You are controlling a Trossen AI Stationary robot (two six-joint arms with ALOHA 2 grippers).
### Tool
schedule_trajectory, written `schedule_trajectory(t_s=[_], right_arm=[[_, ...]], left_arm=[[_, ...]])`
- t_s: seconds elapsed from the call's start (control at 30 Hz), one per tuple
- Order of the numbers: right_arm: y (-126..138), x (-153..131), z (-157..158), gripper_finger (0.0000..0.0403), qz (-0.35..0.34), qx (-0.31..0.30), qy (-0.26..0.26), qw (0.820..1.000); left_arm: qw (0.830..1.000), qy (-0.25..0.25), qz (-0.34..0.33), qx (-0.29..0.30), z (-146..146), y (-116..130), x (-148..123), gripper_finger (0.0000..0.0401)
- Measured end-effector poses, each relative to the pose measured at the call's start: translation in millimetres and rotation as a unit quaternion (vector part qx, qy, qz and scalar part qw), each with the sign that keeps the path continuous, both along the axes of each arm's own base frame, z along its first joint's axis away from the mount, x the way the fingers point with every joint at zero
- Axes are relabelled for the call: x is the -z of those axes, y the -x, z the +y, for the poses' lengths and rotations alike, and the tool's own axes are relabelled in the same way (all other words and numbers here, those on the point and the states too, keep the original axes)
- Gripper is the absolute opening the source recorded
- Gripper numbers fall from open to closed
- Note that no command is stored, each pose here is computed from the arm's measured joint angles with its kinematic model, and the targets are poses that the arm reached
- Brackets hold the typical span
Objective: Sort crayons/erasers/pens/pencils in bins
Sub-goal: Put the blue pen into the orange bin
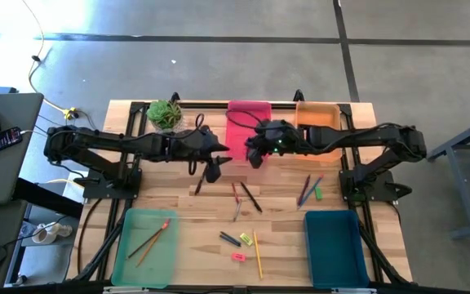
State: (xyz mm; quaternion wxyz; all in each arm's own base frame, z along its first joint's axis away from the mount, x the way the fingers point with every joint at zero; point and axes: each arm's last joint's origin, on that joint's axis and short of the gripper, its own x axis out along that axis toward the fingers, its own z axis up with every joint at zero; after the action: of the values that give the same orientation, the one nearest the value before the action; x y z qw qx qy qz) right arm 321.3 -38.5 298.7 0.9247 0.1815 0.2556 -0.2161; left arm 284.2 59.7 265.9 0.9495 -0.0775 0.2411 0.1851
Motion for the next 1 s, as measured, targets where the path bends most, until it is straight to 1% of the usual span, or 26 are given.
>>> schedule_trajectory(t_s=[0.13,0.27,0.53,0.73,0.87,1.0], right_arm=[[10,1,-16,0.0013,0.031,0.034,0.004,0.999],[19,1,-34,0.0013,0.056,0.067,0.021,0.996],[44,-4,-74,0.0014,0.096,0.15,0.057,0.982],[71,-5,-105,0.0014,0.136,0.202,0.054,0.968],[88,-4,-123,0.0014,0.17,0.221,0.051,0.959],[105,-1,-140,0.0014,0.192,0.236,0.028,0.952]], left_arm=[[0.999,0.003,0.011,-0.031,15,5,2,0.0158],[0.998,0.018,0.009,-0.067,32,10,3,0.0151],[0.993,0.023,0.013,-0.115,60,22,4,0.0142],[0.986,0.041,0.026,-0.159,76,33,7,0.0138],[0.979,0.061,0.03,-0.19,86,40,9,0.0136],[0.972,0.08,0.037,-0.216,92,46,12,0.0136]])
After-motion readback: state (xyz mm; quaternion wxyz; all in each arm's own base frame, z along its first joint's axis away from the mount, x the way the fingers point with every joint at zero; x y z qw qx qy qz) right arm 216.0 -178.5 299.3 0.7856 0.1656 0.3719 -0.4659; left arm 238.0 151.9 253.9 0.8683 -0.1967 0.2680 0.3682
